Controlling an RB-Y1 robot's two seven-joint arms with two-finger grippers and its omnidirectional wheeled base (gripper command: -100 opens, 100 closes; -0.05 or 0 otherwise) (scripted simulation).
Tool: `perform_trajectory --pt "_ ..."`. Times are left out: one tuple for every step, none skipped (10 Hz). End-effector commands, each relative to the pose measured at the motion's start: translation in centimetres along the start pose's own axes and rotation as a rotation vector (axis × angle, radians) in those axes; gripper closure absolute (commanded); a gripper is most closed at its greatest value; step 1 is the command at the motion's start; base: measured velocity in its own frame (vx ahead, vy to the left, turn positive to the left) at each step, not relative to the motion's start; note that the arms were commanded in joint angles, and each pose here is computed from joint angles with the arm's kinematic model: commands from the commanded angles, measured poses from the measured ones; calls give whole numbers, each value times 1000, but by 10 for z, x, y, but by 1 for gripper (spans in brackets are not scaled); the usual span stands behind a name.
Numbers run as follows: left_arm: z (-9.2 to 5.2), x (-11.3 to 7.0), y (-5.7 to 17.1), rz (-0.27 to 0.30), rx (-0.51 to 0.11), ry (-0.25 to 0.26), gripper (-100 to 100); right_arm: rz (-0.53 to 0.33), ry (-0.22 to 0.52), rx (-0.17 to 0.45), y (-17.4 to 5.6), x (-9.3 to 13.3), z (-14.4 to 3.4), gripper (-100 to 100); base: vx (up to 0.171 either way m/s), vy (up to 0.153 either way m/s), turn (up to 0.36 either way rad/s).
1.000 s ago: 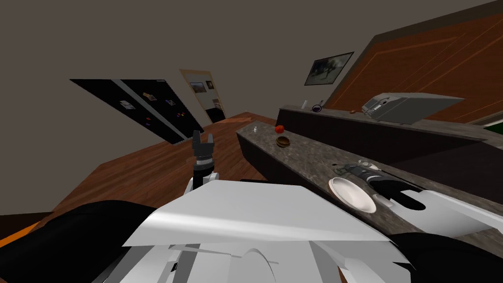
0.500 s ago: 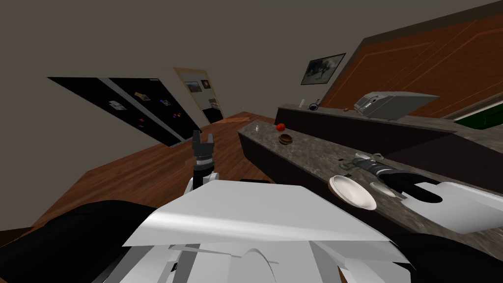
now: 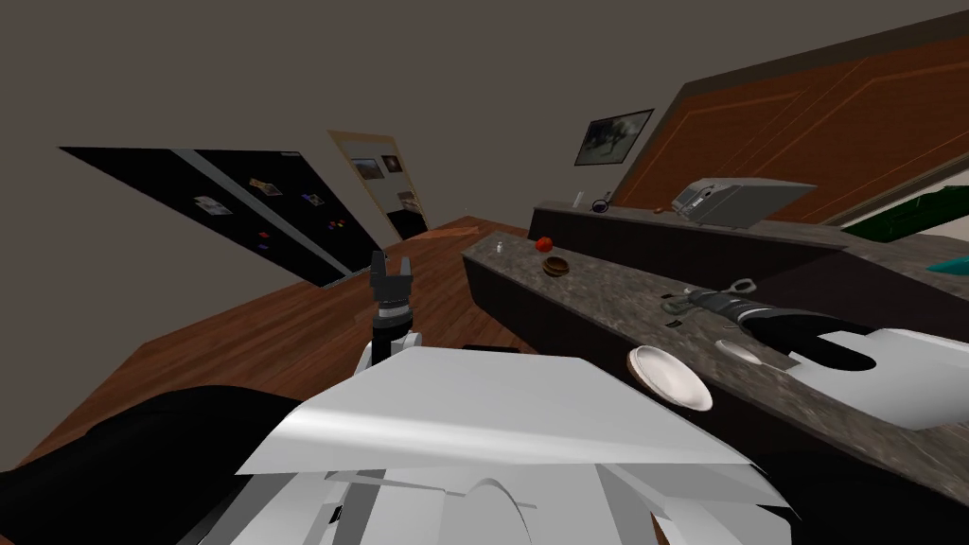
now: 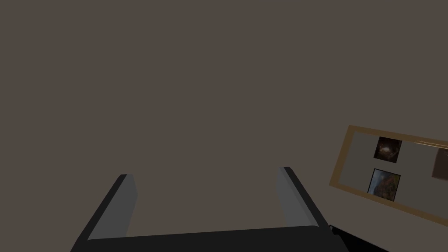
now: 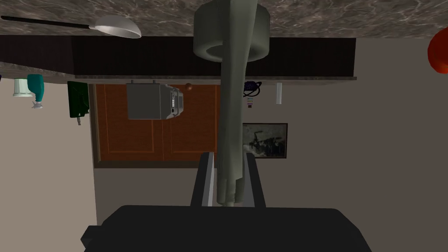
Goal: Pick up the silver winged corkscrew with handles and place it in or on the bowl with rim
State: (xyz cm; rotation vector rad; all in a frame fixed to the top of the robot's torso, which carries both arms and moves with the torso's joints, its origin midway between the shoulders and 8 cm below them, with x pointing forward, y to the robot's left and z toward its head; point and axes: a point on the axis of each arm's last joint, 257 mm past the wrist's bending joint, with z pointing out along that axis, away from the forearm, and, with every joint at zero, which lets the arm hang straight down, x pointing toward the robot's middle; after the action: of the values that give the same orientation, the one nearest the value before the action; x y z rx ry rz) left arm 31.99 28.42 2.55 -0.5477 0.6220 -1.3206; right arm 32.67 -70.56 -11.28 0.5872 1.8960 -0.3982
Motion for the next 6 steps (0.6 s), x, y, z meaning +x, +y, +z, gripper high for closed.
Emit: perform_trajectory --pt "0 0 0 0 0 0 0 -1 -15 -8 8 -14 0 100 -1 63 -34" --pt "0 0 0 0 0 0 0 -1 -25 -13 13 -24 0 100 5 82 -68" --pt "0 0 0 0 0 0 0 -2 -34 -19 20 -33 0 100 18 111 -66" --pt "0 0 0 0 0 0 0 -4 -49 -32 35 -49 1 100 38 132 -89" --pt "0 0 0 0 0 0 0 -5 -54 -39 43 -56 1 100 79 126 -58" --pt "0 0 0 0 0 0 0 -7 -58 -47 52 -61 1 100 84 78 -39"
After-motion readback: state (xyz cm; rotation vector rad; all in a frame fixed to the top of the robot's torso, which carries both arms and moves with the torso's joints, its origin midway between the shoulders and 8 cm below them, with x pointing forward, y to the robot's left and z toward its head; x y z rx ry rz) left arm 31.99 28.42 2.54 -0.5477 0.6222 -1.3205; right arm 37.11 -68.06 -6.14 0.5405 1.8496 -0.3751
